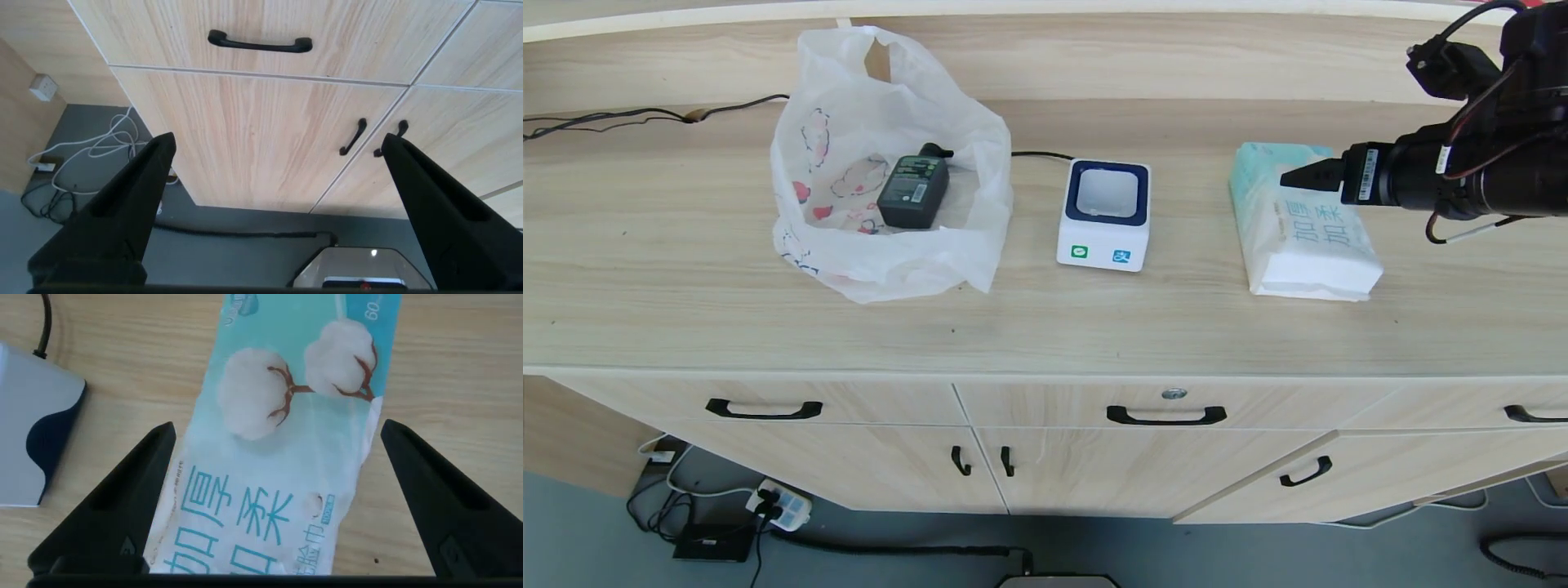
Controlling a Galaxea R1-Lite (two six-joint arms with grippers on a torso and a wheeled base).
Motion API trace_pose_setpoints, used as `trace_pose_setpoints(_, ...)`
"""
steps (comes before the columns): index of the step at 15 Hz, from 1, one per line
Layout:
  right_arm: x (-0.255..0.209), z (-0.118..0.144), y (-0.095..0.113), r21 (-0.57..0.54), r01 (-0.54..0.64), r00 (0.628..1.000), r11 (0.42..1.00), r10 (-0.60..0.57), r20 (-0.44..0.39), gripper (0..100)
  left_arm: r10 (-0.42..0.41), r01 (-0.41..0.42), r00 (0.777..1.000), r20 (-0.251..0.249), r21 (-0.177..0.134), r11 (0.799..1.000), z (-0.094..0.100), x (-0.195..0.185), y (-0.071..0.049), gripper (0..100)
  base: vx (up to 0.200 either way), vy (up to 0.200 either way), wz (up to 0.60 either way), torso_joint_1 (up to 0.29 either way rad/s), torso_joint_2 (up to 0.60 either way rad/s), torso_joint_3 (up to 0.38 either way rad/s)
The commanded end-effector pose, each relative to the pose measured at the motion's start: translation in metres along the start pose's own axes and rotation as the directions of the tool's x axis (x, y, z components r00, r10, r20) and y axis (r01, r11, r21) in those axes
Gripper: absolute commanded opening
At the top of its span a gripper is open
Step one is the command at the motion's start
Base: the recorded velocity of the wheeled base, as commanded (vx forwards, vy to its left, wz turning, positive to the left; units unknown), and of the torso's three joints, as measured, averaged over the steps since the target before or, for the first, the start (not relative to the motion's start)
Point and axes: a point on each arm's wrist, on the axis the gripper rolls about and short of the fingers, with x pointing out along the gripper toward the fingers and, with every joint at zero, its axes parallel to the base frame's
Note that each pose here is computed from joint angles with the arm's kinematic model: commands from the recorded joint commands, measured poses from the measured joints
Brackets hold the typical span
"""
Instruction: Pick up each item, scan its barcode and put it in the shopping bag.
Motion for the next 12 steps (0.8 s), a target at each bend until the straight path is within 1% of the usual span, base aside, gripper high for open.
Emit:
trace_pose_setpoints(1,0.006,-0.005,0.003,0.002,-0.001,1.000,1.000,0.001,-0.020,100,0.000,0.000,1.000,0.001,0.000,1.000,0.000,0.000,0.000,100,0.000,0.000,0.00,0.000,0.00,0.000)
trace_pose_setpoints(5,0.012,-0.012,0.003,0.000,-0.001,0.999,1.000,0.001,-0.049,100,0.000,0.000,1.000,0.001,0.000,1.000,0.000,0.000,0.000,100,0.000,0.000,0.00,0.000,0.00,0.000)
trace_pose_setpoints(9,0.018,-0.014,0.005,-0.003,-0.007,0.998,1.000,0.007,-0.057,100,0.000,0.000,1.000,0.001,-0.001,1.000,0.000,0.000,0.000,100,0.000,0.000,0.00,0.000,0.00,0.000)
trace_pose_setpoints(12,0.027,-0.023,0.013,-0.010,-0.014,0.996,1.000,0.013,-0.088,100,0.000,0.000,1.000,-0.001,-0.003,1.000,0.000,0.000,0.000,100,0.000,0.000,0.00,0.000,0.00,0.000)
